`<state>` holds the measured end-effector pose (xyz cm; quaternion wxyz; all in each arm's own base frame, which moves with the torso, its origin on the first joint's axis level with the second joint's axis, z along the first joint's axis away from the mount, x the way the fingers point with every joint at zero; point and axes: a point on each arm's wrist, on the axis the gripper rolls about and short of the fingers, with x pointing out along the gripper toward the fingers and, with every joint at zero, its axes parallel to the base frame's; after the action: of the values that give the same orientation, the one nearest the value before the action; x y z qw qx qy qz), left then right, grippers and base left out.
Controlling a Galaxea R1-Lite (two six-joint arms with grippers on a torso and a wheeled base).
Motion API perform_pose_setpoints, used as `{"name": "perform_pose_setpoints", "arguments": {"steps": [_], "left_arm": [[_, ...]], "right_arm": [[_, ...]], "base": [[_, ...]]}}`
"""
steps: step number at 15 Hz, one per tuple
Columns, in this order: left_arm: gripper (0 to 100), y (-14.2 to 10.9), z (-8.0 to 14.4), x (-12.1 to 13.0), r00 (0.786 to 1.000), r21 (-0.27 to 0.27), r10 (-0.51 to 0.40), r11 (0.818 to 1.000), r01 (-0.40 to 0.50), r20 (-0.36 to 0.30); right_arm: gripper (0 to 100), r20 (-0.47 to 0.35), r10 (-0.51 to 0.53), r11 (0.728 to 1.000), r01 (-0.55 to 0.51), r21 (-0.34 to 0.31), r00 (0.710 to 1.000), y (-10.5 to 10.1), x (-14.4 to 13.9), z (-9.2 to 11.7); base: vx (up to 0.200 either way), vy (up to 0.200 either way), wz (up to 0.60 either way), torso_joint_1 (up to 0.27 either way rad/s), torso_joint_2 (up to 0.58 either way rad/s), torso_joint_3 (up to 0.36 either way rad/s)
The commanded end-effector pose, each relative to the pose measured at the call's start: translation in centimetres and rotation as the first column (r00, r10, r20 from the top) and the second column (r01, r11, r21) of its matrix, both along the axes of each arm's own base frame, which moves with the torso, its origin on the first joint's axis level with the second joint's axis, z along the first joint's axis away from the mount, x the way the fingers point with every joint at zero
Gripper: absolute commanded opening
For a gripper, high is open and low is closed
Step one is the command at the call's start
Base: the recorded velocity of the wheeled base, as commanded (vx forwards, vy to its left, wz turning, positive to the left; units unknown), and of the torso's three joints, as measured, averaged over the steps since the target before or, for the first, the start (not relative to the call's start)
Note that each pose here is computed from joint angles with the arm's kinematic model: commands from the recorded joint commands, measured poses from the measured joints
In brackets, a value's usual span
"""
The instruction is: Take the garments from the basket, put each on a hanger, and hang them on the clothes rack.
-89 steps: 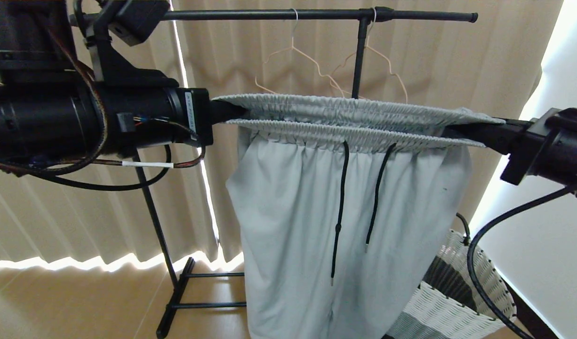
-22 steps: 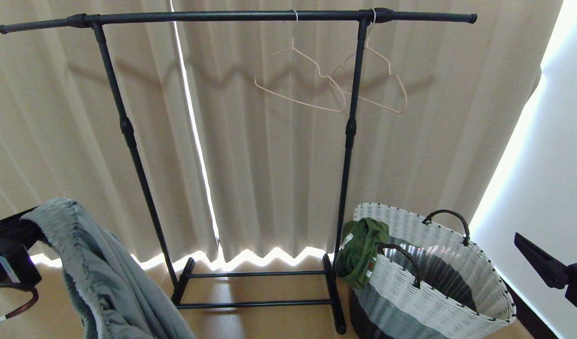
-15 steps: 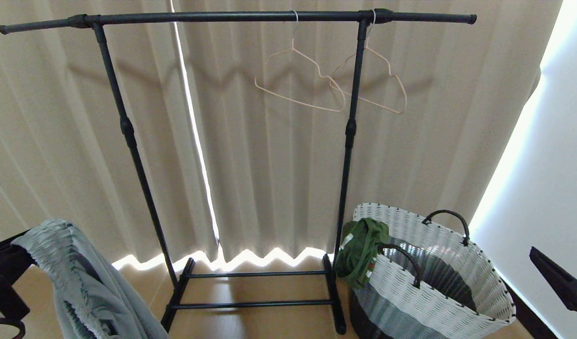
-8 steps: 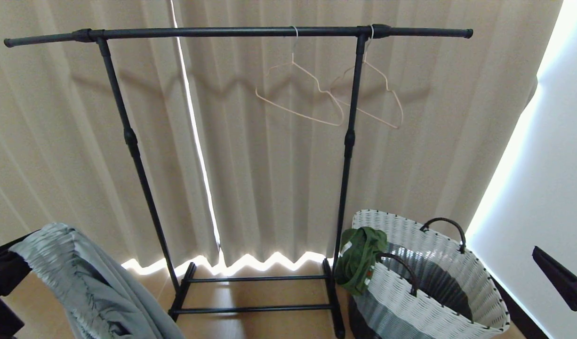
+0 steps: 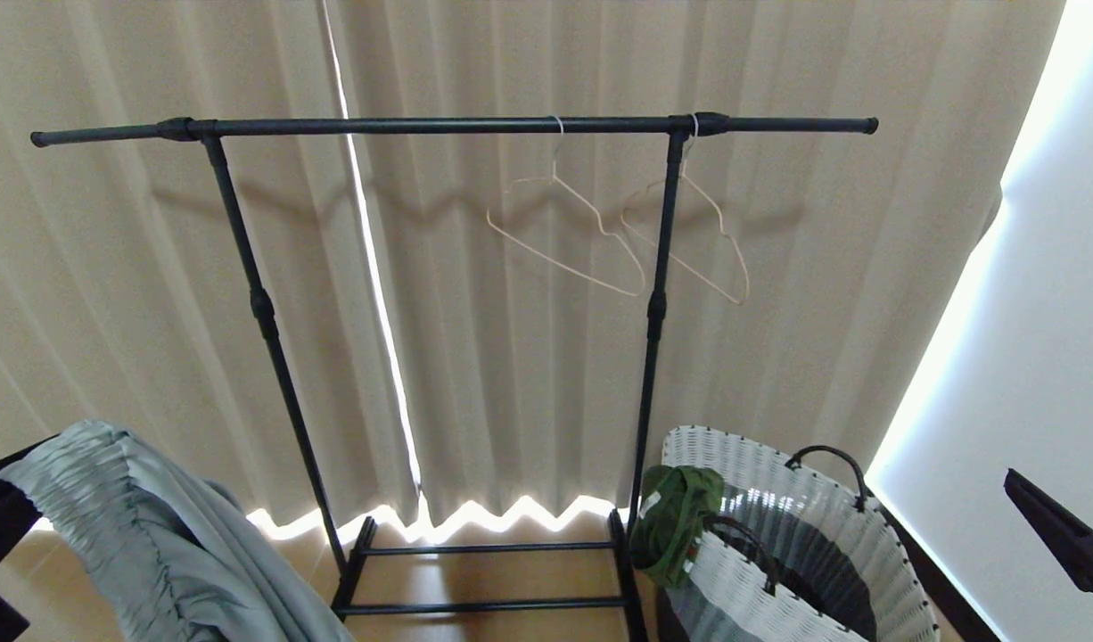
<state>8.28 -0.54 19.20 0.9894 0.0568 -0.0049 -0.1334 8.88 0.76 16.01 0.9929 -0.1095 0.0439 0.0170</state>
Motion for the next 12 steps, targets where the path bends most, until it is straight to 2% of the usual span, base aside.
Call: {"name": "perform_pose_setpoints", "arguments": {"steps": [1,8,11,12], "left_arm": [[0,0.0,0.02,-0.11,1.0,0.003,0.001,1.0,-0.001,0.005],[0,0.0,0.14,-0.07,1.0,-0.006,0.001,1.0,-0.001,0.006],[0,0.03,0.1,0.0,1.0,-0.008,0.004,1.0,-0.004,-0.003],[0,0.03,0.1,0.0,1.0,-0.008,0.004,1.0,-0.004,-0.003]], "right_arm": [[100,-0.001,0.001,1.0,-0.001,-0.001,1.0,0.02,0.07,0.03],[100,0.005,0.038,0.999,-0.038,0.006,0.999,0.08,-0.05,0.03],[100,0.016,0.074,0.997,-0.075,0.01,0.997,0.15,-0.23,0.12],[100,0.016,0.081,0.997,-0.081,0.01,0.997,0.16,-0.23,0.12]], "base": [[0.0,0.0,0.0,0.207,-0.49,-0.286],[0.0,0.0,0.0,0.22,-0.49,-0.279],[0.0,0.0,0.0,0.093,-0.21,-0.115],[0.2,0.0,0.0,0.036,-0.07,-0.036]]}}
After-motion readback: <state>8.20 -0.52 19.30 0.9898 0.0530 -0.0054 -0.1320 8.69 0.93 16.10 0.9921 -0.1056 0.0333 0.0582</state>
